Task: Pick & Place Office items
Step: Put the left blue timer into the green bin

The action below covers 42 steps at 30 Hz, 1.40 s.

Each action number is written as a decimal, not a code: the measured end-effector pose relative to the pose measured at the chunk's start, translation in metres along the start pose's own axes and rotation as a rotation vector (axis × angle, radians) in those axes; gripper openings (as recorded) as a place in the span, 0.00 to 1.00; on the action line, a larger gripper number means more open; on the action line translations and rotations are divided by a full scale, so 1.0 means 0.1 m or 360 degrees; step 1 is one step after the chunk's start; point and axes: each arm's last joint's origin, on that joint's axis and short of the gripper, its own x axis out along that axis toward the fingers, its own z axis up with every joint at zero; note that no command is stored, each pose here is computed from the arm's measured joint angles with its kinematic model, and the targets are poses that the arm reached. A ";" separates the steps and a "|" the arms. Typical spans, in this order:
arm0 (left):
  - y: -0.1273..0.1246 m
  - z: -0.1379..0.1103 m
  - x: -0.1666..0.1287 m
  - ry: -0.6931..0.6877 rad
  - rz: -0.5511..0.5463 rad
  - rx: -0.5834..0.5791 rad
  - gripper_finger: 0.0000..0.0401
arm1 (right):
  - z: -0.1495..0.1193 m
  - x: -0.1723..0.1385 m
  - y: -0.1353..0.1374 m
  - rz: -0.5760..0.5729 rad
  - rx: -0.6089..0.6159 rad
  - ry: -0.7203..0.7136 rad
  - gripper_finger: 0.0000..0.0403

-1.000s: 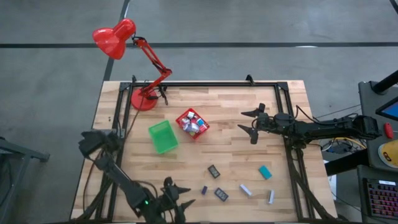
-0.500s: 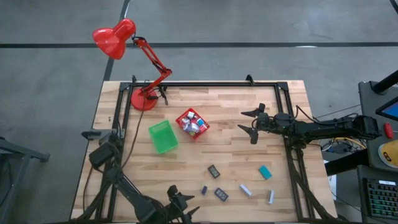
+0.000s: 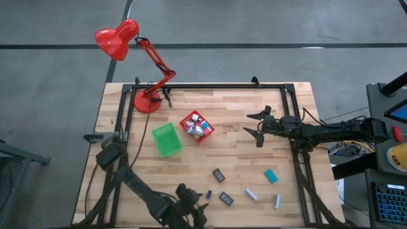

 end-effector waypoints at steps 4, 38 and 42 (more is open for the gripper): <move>0.05 0.03 0.09 0.0057 0.0006 -0.0043 0.59 | 0.00 0.00 0.00 0.0000 0.0000 0.0000 0.75; 0.05 0.18 0.28 0.0151 -0.0093 -0.0138 0.54 | 0.00 0.00 0.00 0.0000 0.0000 0.0000 0.77; 0.06 0.17 0.29 0.0151 -0.0087 -0.0136 0.50 | 0.00 0.00 0.00 0.0001 0.0000 0.0000 0.76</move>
